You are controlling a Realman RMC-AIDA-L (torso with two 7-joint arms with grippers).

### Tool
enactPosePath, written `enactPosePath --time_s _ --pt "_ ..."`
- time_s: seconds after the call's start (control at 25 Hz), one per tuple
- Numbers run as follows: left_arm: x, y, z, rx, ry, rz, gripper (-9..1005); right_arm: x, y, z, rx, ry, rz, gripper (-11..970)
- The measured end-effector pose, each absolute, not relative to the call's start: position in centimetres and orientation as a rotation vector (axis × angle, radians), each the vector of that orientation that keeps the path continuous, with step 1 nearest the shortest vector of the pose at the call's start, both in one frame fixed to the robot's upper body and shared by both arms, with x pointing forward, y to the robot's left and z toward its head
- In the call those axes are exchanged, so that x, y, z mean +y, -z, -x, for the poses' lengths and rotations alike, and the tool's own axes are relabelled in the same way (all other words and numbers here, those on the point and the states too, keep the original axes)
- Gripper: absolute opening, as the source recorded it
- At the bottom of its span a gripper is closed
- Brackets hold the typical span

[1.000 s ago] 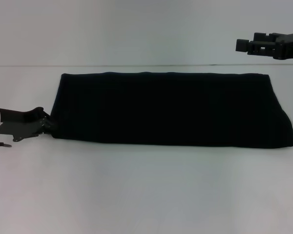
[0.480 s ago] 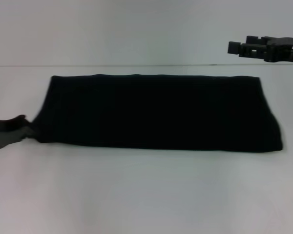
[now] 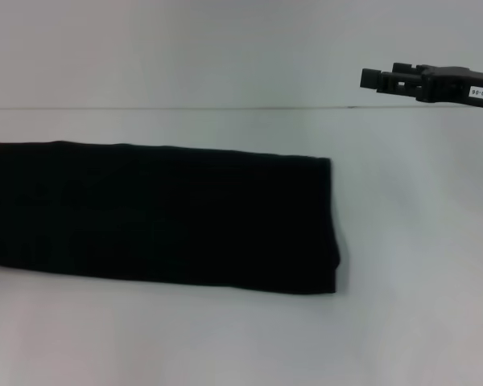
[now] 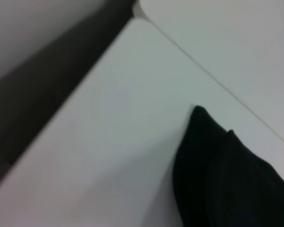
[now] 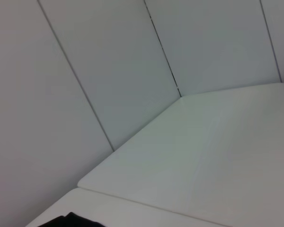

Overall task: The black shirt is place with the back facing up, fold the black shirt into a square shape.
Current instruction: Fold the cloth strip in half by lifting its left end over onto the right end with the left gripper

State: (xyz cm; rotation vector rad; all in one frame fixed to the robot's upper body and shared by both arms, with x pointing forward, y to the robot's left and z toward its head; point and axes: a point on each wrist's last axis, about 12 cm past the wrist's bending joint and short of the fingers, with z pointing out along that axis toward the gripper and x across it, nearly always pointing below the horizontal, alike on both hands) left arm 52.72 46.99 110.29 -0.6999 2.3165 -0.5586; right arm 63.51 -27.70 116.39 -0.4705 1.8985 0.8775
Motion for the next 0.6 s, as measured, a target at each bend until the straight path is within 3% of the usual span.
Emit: enactPosePath --time_s 0.16,0.32,0.36,0.4,0.44,0.6 --pt "46.5 -111.6 -53.0 2.279 0.655 0.653 66 -27.8 -116.2 -63.6 1.902 -0.866 0.462 917" --pt "41.6 -115.3 -56.2 2.107 1.022 0.392 73 -28.4 -116.0 -63.4 1.905 -0.851 0.458 916" --pt "39.5 -116.5 -57.3 2.051 1.124 0.306 74 -28.6 -115.9 -63.3 1.906 -0.848 0.454 916" --pt "34.8 -117.9 -59.6 2.005 1.252 0.151 76 -28.8 -115.8 -63.1 1.908 -0.848 0.451 916" --pt "34.8 -117.9 -59.6 2.005 1.252 0.151 78 -29.0 -115.8 -63.0 1.907 -0.854 0.45 916" --pt "24.8 -118.6 -62.8 1.989 1.383 -0.082 84 -30.9 -115.9 -61.9 1.885 -0.869 0.426 916"
